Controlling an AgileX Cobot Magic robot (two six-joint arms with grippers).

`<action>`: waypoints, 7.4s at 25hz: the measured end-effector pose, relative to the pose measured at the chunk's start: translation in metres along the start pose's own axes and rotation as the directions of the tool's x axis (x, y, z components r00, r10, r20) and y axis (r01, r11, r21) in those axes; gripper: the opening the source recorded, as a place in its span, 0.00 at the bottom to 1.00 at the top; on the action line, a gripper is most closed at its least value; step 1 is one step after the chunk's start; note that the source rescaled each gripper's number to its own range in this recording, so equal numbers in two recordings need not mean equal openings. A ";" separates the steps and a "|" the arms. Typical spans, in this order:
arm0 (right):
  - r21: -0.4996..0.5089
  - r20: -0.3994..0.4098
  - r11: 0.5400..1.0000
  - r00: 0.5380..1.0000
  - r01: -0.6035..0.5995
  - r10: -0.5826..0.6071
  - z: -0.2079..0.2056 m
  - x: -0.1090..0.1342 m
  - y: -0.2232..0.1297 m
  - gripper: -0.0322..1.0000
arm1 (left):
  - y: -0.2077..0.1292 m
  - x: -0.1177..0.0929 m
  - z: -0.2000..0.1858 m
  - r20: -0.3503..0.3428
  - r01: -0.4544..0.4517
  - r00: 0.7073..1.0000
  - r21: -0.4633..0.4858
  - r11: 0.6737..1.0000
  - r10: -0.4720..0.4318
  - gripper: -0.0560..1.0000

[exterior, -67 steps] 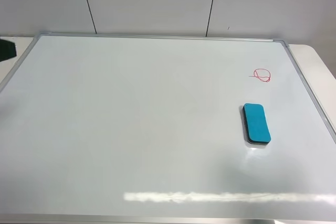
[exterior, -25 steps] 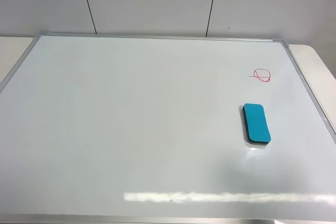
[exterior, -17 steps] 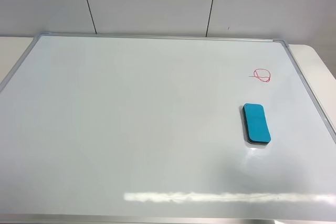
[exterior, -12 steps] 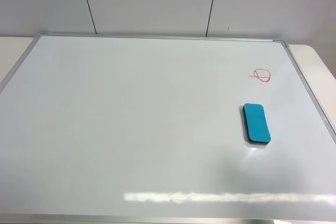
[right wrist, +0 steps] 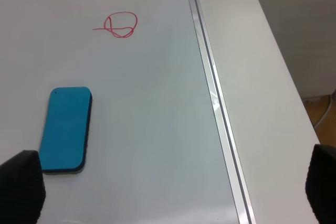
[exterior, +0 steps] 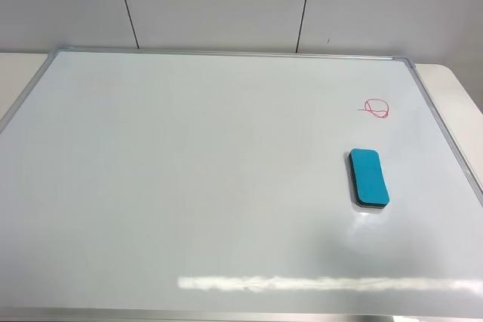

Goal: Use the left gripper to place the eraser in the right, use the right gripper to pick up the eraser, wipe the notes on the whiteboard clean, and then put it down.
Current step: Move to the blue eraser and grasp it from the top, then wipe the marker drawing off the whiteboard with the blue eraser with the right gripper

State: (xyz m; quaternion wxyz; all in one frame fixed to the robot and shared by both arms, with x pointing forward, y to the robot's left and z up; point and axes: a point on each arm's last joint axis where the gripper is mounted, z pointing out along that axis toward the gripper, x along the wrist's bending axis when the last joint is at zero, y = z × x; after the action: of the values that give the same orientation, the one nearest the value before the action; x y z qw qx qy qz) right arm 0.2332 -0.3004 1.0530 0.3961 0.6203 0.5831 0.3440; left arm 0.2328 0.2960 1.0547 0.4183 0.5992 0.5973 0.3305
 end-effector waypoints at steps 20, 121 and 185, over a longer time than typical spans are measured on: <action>0.325 0.094 0.874 0.932 -0.362 0.351 0.083 0.001 0.101 1.00 | 0.000 0.000 0.000 0.000 0.001 1.000 0.000 1.000 -0.001 1.00; 0.853 0.006 0.520 0.997 -0.042 0.071 0.372 0.103 0.067 0.07 | 0.000 0.000 0.000 0.000 0.001 1.000 0.000 1.000 -0.001 1.00; 0.744 0.051 0.644 0.977 -0.176 0.208 0.498 0.023 0.089 0.07 | 0.000 0.000 0.000 -0.001 0.000 1.000 0.000 1.000 0.000 1.00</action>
State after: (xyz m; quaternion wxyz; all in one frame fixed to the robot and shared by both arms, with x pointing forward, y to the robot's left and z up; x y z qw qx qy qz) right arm 0.7174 -0.3229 0.9080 0.0579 0.7789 0.6113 0.1279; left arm 0.2328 0.2961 1.0547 0.4180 0.5990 0.5975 0.3308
